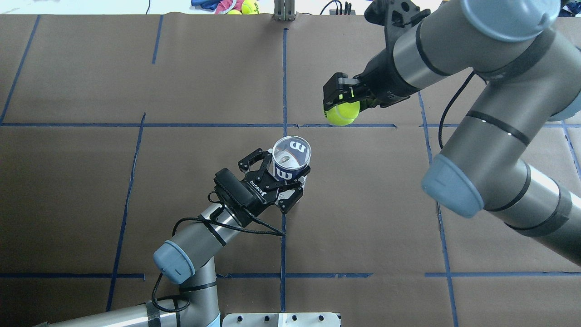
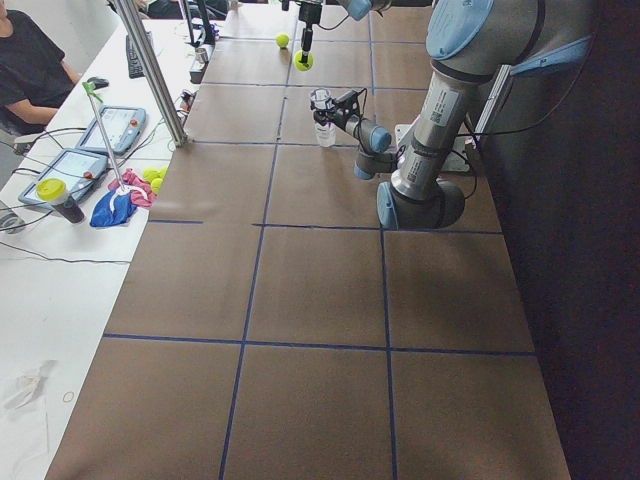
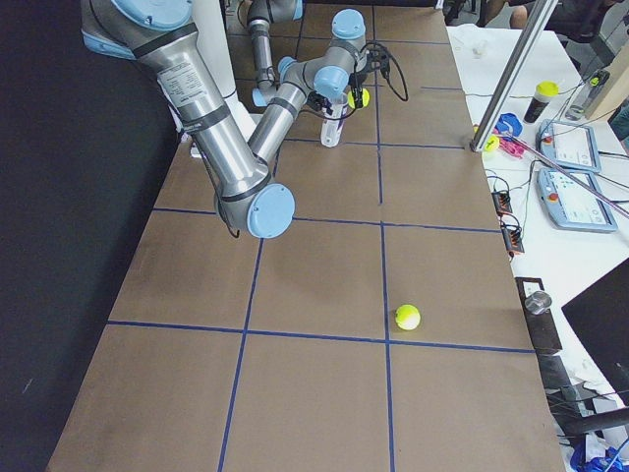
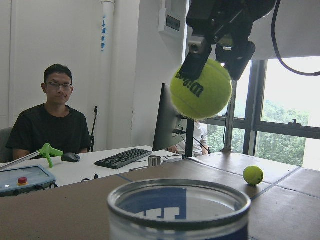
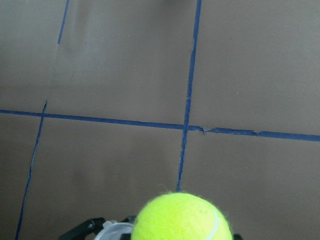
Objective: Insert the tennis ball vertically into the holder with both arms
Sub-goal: 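Carry the ball with the right gripper over the upright holder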
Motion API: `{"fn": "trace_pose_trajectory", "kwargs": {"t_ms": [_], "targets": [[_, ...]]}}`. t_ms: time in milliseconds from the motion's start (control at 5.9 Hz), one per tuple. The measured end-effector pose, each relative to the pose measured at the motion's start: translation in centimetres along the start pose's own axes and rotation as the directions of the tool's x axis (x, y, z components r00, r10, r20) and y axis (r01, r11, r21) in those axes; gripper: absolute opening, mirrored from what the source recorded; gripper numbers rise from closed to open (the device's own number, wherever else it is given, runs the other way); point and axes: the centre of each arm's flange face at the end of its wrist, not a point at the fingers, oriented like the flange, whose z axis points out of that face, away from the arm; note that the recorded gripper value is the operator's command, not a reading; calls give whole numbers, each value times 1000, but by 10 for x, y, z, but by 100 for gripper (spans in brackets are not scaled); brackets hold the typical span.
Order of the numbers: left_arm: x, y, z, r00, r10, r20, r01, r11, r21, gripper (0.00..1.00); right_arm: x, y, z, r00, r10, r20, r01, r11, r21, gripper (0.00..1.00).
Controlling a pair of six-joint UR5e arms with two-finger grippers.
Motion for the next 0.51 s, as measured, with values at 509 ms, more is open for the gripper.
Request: {"fn": "trace_pose_trajectory", "kwargs": {"t_ms": [509], "targets": [[1,3,-1,1000,-1,-2,1,1000,-5,75,-58,42,30,999,-18,-43,18,1000,1,50]]}}
